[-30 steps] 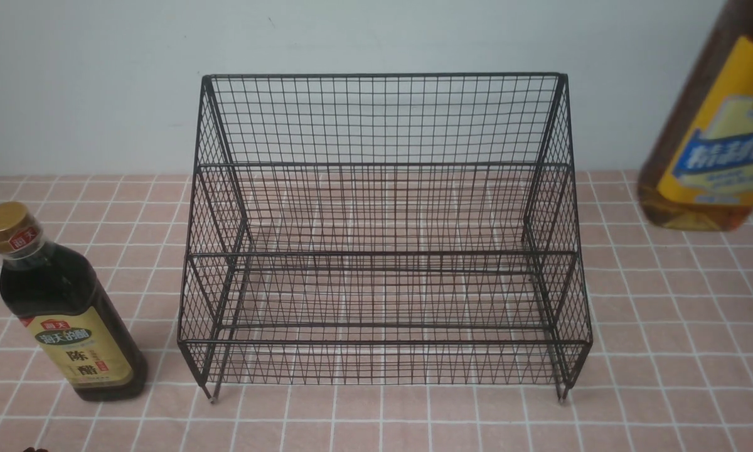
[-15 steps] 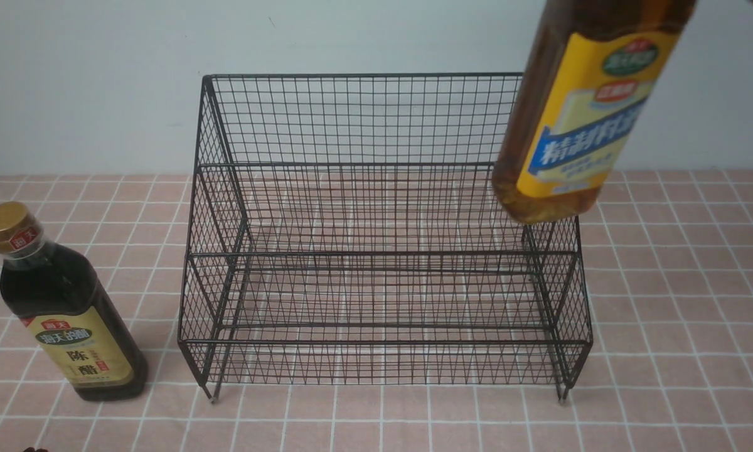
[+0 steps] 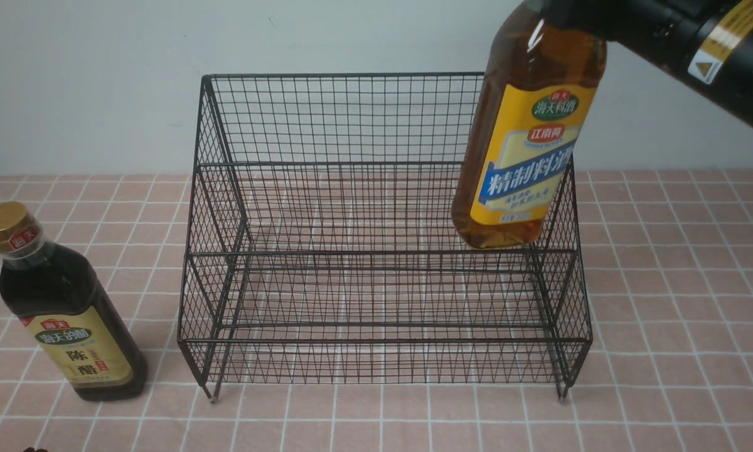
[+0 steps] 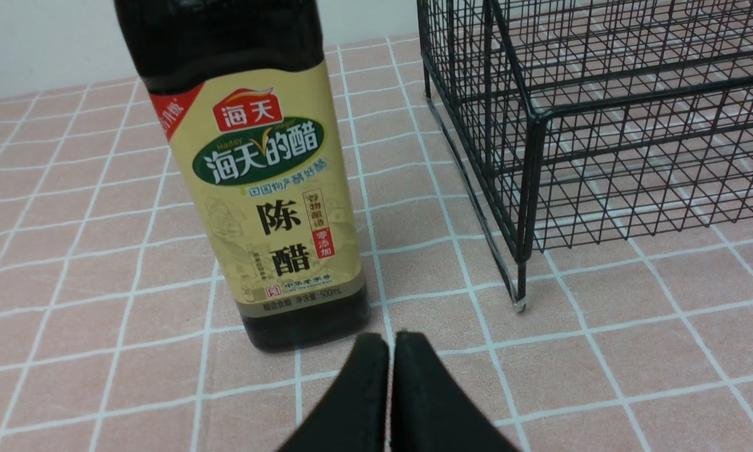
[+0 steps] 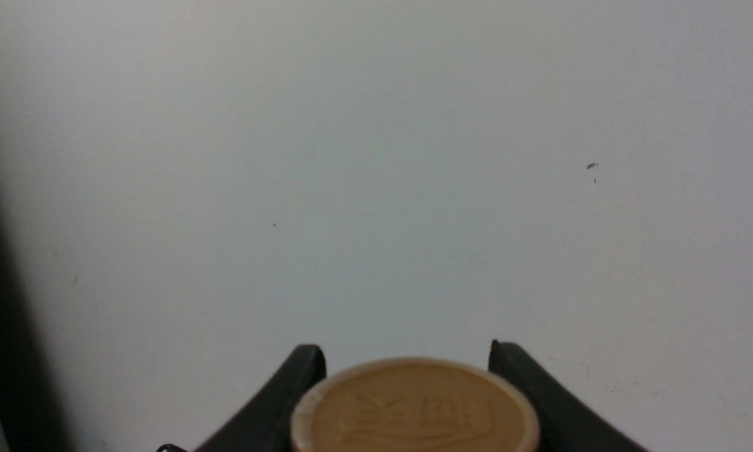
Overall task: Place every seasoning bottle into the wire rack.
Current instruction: Use the right arm to put the condiment bottle back on the shelf
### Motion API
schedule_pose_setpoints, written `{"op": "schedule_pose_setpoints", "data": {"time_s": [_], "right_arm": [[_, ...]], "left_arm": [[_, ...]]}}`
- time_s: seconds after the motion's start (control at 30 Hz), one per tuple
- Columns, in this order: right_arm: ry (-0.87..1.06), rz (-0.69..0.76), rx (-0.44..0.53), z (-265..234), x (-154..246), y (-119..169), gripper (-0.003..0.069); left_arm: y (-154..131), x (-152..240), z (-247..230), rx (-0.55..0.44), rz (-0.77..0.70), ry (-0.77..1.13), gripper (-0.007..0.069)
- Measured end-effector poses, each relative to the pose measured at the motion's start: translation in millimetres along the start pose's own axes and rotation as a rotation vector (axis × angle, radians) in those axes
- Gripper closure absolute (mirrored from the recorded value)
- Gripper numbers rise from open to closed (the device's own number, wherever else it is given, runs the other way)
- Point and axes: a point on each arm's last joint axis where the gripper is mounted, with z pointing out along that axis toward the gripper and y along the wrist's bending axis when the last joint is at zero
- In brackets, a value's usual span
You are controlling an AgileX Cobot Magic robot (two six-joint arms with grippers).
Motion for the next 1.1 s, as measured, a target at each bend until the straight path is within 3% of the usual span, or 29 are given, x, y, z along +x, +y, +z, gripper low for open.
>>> {"op": "schedule_pose_setpoints", "data": {"time_s": [0.6, 1.1], "right_arm": [[0.192, -0.053, 0.169, 0.4, 20.4, -11.6, 0.0348], [0.412, -0.064, 0.192, 9.3, 61.3, -0.3, 0.0349]], "left_arm": [[0.0, 0.0, 0.0, 0.000, 0.000, 0.000, 0.0632], [0.0, 0.0, 0.0, 0.000, 0.000, 0.000, 0.0632]]}}
